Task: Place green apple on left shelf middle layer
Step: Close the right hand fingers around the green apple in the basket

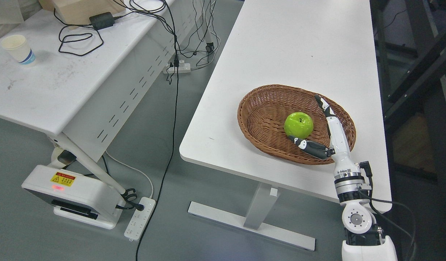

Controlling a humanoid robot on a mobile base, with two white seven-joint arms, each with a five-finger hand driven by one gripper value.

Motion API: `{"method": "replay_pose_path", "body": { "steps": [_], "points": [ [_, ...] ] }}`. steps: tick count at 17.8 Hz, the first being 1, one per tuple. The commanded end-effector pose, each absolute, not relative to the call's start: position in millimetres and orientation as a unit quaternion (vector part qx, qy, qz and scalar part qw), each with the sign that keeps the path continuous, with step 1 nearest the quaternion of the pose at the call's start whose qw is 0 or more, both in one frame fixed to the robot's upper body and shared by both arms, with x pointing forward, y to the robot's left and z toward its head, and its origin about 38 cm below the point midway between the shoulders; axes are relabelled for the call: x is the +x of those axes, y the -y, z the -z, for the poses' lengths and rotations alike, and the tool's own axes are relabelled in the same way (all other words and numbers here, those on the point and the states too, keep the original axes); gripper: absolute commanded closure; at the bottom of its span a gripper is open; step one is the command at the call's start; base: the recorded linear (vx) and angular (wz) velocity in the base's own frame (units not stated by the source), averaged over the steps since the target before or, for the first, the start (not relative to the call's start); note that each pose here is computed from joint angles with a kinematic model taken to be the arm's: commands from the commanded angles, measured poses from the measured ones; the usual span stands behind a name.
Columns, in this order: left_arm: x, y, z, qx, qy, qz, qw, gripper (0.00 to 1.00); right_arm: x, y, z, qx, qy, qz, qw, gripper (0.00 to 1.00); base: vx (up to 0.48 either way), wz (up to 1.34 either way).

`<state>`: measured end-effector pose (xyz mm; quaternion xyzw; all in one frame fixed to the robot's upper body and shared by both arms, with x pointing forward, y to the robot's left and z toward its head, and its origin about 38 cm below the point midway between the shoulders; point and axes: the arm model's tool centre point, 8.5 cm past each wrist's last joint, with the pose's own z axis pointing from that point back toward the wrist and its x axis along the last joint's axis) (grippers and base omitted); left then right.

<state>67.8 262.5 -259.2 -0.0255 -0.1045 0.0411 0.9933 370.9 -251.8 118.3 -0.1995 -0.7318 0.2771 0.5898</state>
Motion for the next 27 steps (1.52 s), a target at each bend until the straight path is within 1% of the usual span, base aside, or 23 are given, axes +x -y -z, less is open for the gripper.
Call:
{"method": "replay_pose_path", "body": {
  "steps": [1,3,8,10,13,14,16,18,22,27],
  "points": [
    [67.9,-273.8,258.2,-0.017,0.105,-0.041,0.993,0.00,384.8,277.6,-113.9,-0.219,0.696,-0.337,0.595,0.00,0.071,0.01],
    [67.7,-273.8,258.2,-0.017,0.104,-0.041,0.994,0.00,385.9,287.6,-116.4,-0.228,0.688,-0.352,0.592,0.00,0.078,0.00],
    [67.7,-273.8,258.3,-0.017,0.104,-0.041,0.994,0.00,383.9,301.9,-107.7,-0.222,0.650,-0.412,0.599,0.00,0.047,0.00],
    [67.9,-273.8,258.2,-0.017,0.105,-0.040,0.994,0.00,382.6,298.0,-102.3,-0.214,0.641,-0.430,0.598,0.00,0.014,0.00],
    [67.9,-273.8,258.2,-0.017,0.105,-0.041,0.993,0.00,383.0,296.6,-100.8,-0.210,0.642,-0.428,0.601,0.00,0.000,0.00],
    [67.9,-273.8,258.2,-0.017,0.105,-0.041,0.993,0.00,384.2,292.6,-101.3,-0.206,0.645,-0.426,0.600,0.00,0.000,0.00],
    [67.9,-273.8,258.2,-0.017,0.105,-0.041,0.993,0.00,391.1,268.7,-103.2,-0.189,0.659,-0.425,0.591,0.00,0.000,0.00],
    [67.9,-273.8,258.2,-0.017,0.105,-0.041,0.993,0.00,393.5,257.4,-92.3,-0.176,0.653,-0.431,0.598,0.00,0.000,0.00],
    [67.9,-273.8,258.2,-0.017,0.105,-0.041,0.993,0.00,394.0,253.1,-78.5,-0.167,0.641,-0.438,0.608,0.00,0.000,0.00],
    [67.7,-273.8,258.2,-0.017,0.104,-0.041,0.994,0.00,404.8,253.2,-82.3,-0.177,0.639,-0.441,0.605,0.00,0.000,0.00]
  ]
}}
